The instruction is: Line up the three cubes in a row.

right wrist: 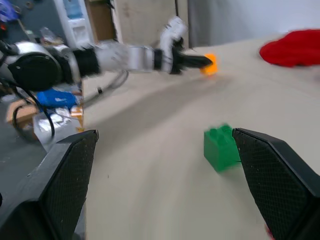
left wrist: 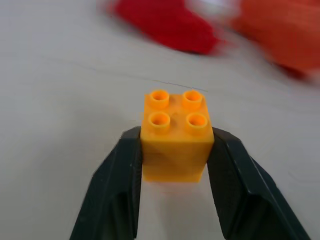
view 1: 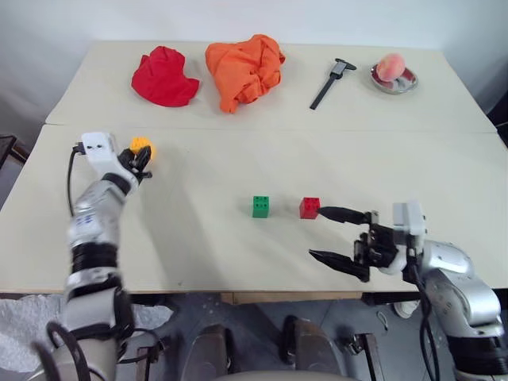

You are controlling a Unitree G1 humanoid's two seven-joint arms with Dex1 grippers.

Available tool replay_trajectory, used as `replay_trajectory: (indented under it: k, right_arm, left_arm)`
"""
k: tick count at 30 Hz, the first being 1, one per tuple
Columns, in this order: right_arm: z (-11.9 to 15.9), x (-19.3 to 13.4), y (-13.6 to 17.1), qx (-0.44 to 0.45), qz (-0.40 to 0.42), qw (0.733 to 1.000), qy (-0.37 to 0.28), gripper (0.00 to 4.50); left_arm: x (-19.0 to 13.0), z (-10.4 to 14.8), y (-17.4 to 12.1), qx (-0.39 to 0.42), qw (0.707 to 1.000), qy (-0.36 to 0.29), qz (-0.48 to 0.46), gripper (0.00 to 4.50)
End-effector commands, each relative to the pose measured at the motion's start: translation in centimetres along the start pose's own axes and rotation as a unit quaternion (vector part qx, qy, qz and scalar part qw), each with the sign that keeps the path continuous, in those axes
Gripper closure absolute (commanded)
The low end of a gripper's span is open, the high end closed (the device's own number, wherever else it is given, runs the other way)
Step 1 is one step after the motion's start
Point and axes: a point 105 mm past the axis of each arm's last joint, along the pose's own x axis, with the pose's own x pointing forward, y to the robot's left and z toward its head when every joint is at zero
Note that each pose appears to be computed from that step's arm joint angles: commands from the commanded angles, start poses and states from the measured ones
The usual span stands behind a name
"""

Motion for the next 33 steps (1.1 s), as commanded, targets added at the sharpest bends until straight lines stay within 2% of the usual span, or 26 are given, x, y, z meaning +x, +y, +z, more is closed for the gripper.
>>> replay_trajectory:
  k: [1, 5, 8, 11, 19, 29, 31, 33]
  right_arm:
    - [1.5, -0.7, 0.0, -0.044, 0.005, 0.999, -0.003, 0.0]
    - [1.5, -0.9, -0.3, -0.045, -0.008, 0.999, -0.002, 0.0]
    - [1.3, -0.7, 0.0, -0.046, -0.009, 0.999, -0.003, 0.0]
    - [1.5, -0.8, 0.1, -0.046, -0.018, 0.999, -0.007, 0.0]
    - [1.2, -1.5, 0.9, -0.038, -0.041, 0.998, 0.0, 0.0]
    - [0.7, -2.0, 1.3, -0.031, -0.057, 0.998, 0.007, 0.0]
    - [0.7, -1.9, 1.2, -0.033, -0.057, 0.998, 0.005, 0.0]
    - [1.0, -1.8, 1.0, -0.032, -0.06, 0.998, -0.006, 0.0]
  left_arm:
    - [-1.0, 1.2, -5.3, 0.083, 0.971, 0.019, -0.224, 3.03]
    - [-2.0, -0.2, -7.5, 0.128, 0.926, 0.045, -0.352, 3.03]
    - [-0.9, -2.1, -8.7, 0.145, 0.893, 0.079, -0.419, 3.03]
    - [0.2, -2.9, -9.0, 0.149, 0.881, 0.077, -0.443, 3.03]
    - [3.3, -2.9, -9.9, 0.16, 0.876, 0.077, -0.448, 3.03]
    - [3.5, -3.0, -10.5, 0.183, 0.852, 0.094, -0.482, 3.03]
    - [3.9, -2.7, -10.1, 0.17, 0.864, 0.098, -0.463, 2.28]
    - [4.1, -2.0, -9.8, 0.162, 0.873, 0.086, -0.452, 1.75]
